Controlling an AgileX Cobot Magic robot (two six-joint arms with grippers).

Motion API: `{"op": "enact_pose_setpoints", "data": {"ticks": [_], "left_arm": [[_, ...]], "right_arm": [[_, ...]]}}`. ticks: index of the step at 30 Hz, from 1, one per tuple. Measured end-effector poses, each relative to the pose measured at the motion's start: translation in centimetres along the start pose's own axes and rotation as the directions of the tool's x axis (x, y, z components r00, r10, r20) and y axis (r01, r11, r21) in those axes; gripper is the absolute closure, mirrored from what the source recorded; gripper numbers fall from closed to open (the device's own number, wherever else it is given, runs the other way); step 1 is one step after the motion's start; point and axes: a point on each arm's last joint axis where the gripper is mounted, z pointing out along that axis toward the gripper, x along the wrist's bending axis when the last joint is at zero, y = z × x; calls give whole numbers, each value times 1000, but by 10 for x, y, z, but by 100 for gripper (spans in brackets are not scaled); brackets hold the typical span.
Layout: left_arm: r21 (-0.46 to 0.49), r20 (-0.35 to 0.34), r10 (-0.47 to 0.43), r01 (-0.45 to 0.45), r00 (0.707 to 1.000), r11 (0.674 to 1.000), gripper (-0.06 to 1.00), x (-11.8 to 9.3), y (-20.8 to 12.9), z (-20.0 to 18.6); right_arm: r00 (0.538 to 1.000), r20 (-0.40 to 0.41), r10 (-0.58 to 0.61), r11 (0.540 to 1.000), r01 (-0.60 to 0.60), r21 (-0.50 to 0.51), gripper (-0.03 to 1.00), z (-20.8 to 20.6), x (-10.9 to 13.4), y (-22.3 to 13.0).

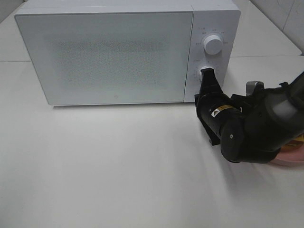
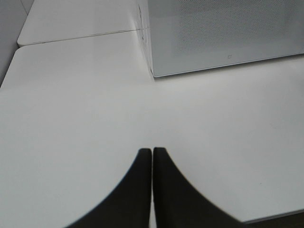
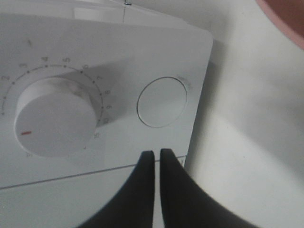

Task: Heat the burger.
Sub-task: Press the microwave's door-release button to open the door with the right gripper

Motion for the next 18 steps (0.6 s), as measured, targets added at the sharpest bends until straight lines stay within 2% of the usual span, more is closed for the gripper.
{"op": "enact_pose_setpoints", "data": {"ticks": [4,10,15,18], "left_arm": [[0,0,0,0,1000,1000,94,0,0,0],[0,0,0,0,1000,1000,94,0,0,0],[0,0,0,0,1000,1000,94,0,0,0],[0,0,0,0,1000,1000,94,0,0,0]], "right_arm": [[1000,-4,17,1000,-17,-15,97,5,2,-1],[999,-17,-39,998,38,-41,97,14,13,-1],[999,51,-14,997,18,-78,97,19,12,3],[999,47,-8,997,12,-78,97,21,14,3]]}}
